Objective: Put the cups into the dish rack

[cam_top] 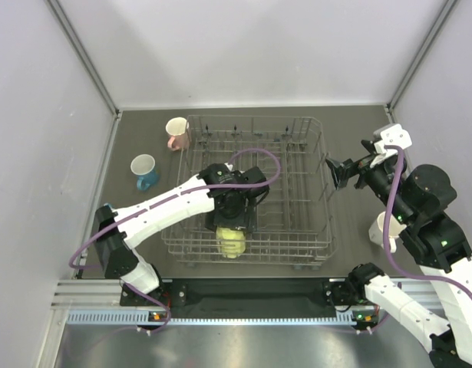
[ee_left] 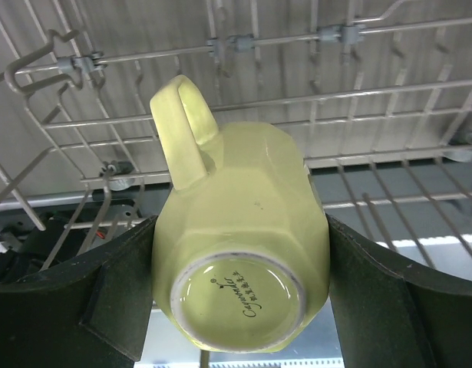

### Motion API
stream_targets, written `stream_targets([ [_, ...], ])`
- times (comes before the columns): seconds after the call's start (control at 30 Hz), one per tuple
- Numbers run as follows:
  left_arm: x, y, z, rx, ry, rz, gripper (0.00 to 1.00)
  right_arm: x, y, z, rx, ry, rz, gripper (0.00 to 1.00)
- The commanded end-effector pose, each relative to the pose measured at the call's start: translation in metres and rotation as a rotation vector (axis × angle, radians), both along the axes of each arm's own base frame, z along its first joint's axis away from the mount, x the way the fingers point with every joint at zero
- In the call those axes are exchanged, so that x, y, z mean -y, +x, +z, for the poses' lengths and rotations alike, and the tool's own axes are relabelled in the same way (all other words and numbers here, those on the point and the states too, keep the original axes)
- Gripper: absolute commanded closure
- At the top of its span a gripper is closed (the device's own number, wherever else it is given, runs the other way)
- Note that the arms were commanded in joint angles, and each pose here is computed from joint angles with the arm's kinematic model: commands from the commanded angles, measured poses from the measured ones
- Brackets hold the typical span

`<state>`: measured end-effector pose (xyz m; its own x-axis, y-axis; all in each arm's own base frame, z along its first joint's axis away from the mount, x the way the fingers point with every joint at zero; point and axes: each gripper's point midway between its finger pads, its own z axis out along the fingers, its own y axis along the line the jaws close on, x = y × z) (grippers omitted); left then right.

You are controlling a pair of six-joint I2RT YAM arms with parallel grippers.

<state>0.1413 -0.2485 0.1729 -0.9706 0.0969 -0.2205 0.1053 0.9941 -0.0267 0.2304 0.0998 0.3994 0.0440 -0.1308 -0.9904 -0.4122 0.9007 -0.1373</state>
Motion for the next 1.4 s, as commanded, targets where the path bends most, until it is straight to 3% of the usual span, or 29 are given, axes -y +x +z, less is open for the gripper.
stream_targets([
  [0.0, -0.006, 0.003, 0.004, 0.056, -0.001, 0.022, 1.00, 0.002, 0.000, 0.004, 0.015, 0.010, -0.004, 0.02],
  [0.6, -0.008, 0.011, -0.001, 0.168, -0.059, 0.068, 1.00, 0.001, -0.002, 0.001, 0.001, 0.015, 0.001, 0.02],
  [1.1, -0.019, 0.012, -0.019, 0.234, 0.021, 0.082, 1.00, -0.006, 0.000, -0.003, -0.020, 0.018, 0.029, 0.01],
  [1.37, -0.023, 0.000, -0.032, 0.189, 0.002, 0.096, 1.00, -0.007, 0.003, -0.009, -0.033, 0.010, 0.025, 0.01],
])
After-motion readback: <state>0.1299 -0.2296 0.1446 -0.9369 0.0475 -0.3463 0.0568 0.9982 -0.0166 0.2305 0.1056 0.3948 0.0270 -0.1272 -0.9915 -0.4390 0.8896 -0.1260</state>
